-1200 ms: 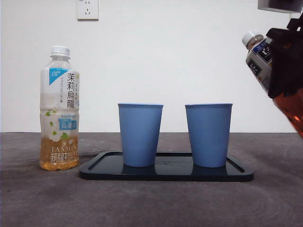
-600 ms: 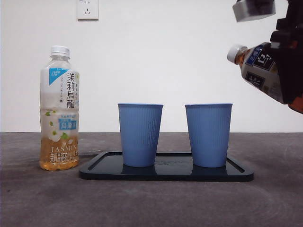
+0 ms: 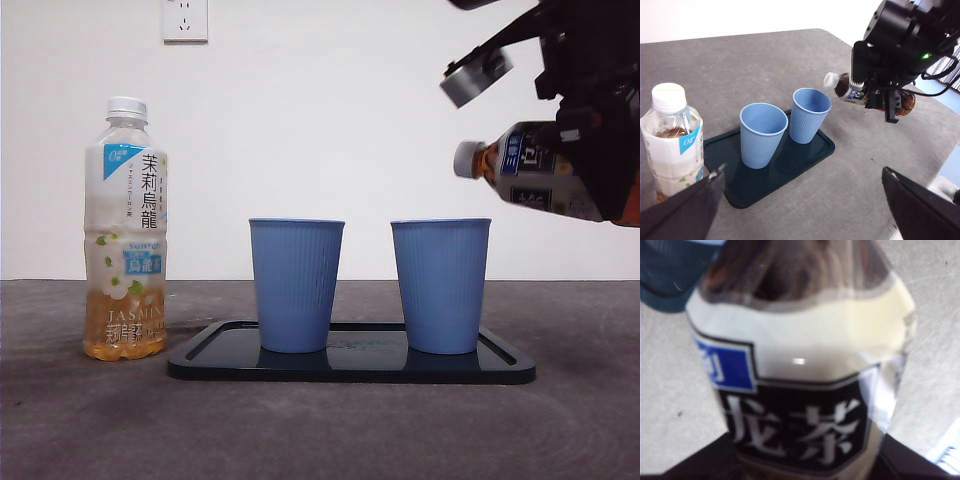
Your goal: Pour the drink into the cup
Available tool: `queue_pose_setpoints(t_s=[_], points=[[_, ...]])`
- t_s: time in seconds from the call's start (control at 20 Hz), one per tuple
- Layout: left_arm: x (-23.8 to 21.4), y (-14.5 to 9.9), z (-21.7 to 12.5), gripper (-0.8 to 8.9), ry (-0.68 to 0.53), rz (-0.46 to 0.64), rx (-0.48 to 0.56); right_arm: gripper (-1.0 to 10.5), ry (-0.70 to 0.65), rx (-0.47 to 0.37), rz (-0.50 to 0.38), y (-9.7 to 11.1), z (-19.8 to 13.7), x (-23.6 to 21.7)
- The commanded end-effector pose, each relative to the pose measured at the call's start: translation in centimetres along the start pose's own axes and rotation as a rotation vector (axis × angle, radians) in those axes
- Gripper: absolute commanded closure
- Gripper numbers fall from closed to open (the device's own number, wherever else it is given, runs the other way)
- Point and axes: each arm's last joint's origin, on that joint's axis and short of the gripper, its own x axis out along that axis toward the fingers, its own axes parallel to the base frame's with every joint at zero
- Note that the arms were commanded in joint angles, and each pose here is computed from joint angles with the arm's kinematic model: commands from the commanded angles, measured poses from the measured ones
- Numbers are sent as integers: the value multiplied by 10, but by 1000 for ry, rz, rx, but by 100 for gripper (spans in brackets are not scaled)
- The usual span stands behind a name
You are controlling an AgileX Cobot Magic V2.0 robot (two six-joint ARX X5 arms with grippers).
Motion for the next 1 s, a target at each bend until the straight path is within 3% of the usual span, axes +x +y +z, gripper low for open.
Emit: queue_pose_setpoints(t_s=[0.05,0.25,0.5,1.0], points=[[-3,-3,5,315,-23,-10,32,766,-4,-52,-67,3,10,-7],[-3,-4,5,315,-22,-18,35,766,66,-139,-149,13,14,-1],[-3,-4,5,315,-21,-27,46,766,92,-173,-272,17,16,-2],[-2,-6,6,315,-24,-48,56,766,126,-277,-395,21,16,-7]])
